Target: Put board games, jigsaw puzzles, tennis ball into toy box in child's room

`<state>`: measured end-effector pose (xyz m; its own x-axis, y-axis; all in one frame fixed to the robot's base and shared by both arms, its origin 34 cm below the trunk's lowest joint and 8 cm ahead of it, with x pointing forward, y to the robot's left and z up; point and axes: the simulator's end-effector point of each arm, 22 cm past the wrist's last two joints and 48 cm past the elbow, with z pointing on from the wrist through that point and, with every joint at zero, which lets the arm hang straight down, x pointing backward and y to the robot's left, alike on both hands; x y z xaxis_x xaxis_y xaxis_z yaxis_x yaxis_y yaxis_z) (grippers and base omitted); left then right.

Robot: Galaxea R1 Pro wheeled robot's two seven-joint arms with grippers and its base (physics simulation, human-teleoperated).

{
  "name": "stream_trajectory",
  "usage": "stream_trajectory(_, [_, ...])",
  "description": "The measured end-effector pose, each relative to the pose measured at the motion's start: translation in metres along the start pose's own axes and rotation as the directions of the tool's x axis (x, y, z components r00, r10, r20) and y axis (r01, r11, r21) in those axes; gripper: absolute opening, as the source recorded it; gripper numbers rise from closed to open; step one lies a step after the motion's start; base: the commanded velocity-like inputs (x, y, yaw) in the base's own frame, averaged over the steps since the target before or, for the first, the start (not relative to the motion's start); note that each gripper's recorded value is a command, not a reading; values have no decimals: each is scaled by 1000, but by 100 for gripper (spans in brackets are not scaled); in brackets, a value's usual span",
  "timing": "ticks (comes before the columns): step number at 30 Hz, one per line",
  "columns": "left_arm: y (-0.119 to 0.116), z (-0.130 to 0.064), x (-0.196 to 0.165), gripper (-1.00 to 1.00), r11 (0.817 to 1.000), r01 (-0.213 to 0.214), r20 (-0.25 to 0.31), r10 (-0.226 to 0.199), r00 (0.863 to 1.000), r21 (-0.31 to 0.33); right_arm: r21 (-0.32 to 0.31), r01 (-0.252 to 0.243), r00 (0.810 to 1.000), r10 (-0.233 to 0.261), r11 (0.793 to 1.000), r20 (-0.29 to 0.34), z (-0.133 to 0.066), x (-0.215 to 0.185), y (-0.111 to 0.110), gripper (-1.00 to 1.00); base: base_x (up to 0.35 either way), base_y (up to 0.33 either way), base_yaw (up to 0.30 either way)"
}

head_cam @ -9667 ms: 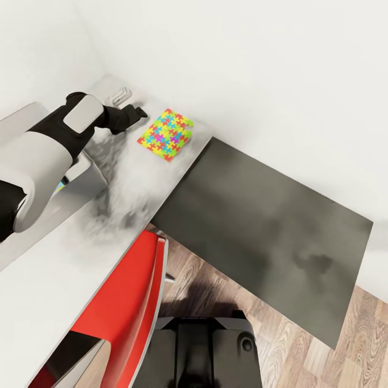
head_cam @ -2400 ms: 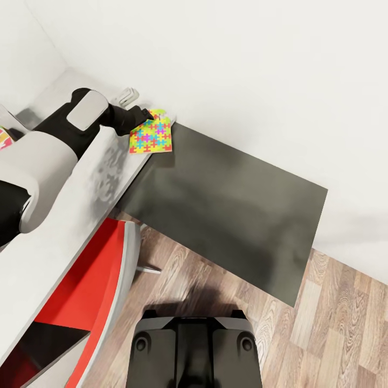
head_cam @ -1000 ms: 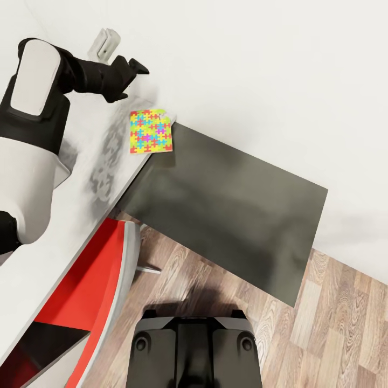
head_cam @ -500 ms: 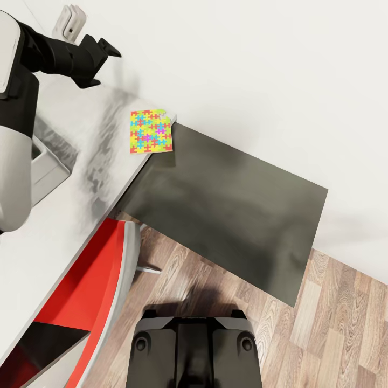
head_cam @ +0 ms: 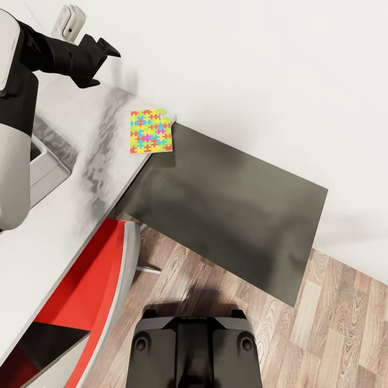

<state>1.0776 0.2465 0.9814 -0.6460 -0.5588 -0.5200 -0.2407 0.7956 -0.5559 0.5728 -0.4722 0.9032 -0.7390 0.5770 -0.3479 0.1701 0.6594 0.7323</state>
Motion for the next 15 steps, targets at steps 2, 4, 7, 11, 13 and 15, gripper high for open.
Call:
stream_trajectory(2, [0, 0, 0, 100, 1000, 0, 0, 0, 1000, 0, 0, 0, 1000, 0, 1000, 0, 0, 0, 0, 100, 0, 0, 0])
stream_trajectory(4, [0, 0, 0, 100, 1000, 0, 0, 0, 1000, 0, 0, 0, 1000, 0, 1000, 0, 0, 0, 0, 100, 0, 0, 0])
stream_trajectory(7, [0, 0, 0, 100, 1000, 0, 0, 0, 1000, 0, 0, 0, 1000, 0, 1000, 0, 0, 0, 0, 100, 0, 0, 0])
stream_trajectory(11, [0, 0, 0, 100, 1000, 0, 0, 0, 1000, 0, 0, 0, 1000, 0, 1000, 0, 0, 0, 0, 100, 0, 0, 0])
stream_trajectory(13, [-1, 0, 0, 100, 1000, -1, 1, 1, 1000, 2, 1, 1, 1000, -1, 1000, -1, 0, 0, 0, 100, 0, 0, 0])
stream_trajectory(15, [9, 1, 1, 100, 1000, 1, -4, -1, 1000, -11, 5, -5, 1000, 5, 1000, 0, 0, 2, -2, 100, 0, 0, 0])
